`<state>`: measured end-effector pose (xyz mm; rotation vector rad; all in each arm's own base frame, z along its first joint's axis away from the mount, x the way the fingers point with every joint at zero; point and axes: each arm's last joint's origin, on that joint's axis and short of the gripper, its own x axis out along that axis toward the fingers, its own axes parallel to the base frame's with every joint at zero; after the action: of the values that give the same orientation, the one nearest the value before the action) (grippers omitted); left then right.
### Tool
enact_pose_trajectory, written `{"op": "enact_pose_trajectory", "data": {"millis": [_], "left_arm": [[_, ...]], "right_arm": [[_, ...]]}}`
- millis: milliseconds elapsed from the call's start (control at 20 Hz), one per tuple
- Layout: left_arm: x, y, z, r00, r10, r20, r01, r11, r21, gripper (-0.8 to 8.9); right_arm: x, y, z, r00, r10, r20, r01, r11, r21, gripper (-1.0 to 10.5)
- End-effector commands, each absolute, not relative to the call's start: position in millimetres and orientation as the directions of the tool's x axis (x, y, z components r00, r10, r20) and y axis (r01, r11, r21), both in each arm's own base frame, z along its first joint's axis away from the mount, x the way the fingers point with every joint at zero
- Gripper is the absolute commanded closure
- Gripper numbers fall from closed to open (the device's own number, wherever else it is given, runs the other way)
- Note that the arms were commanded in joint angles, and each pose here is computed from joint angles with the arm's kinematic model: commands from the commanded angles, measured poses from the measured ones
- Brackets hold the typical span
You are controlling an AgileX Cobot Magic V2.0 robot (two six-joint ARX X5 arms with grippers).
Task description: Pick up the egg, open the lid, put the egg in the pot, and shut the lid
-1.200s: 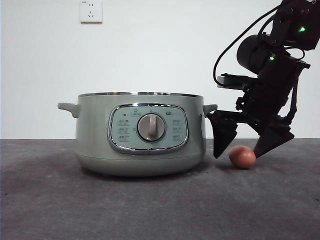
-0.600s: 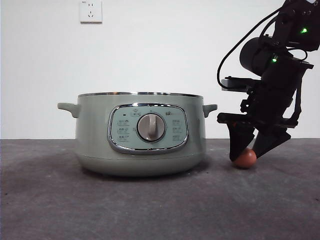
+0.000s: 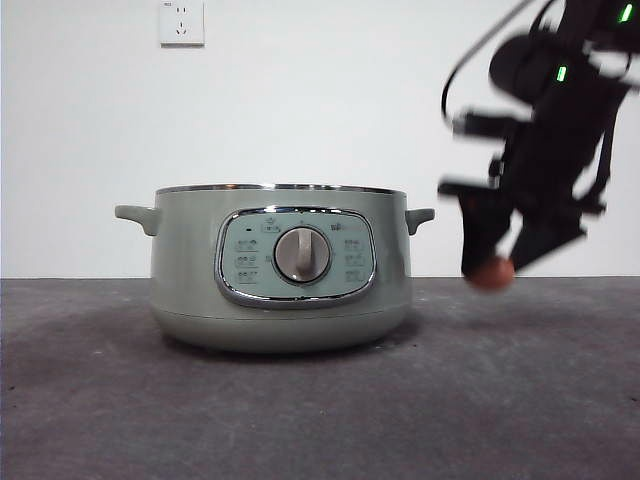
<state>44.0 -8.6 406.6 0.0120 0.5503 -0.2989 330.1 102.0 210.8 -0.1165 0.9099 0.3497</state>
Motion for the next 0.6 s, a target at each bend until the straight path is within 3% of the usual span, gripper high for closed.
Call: {"op": "enact_pose_trajectory", "data": {"millis": [50,300,600], "left_arm": [[42,-9,412,0.838,-0.288,-0.464,0.293,0.954,-0.062,8.22],[42,-9,412,0.836,-0.291,-0.464,0.297,0.953,-0.062,8.22],[42,-9,412,0.836,-0.292,-0.464,0.299,0.952,-0.062,8.22]], "right_arm": [[321,99,241,0.637,0.267,-0.723,-0.319,0.945,0.068,9.6],[305,101,291,0.726,0.324,-0.606,-0.355,0.932,0.072,9.6],[311,156,348,0.724,0.469,-0.507,-0.51,0.858,0.064,9.6]]}}
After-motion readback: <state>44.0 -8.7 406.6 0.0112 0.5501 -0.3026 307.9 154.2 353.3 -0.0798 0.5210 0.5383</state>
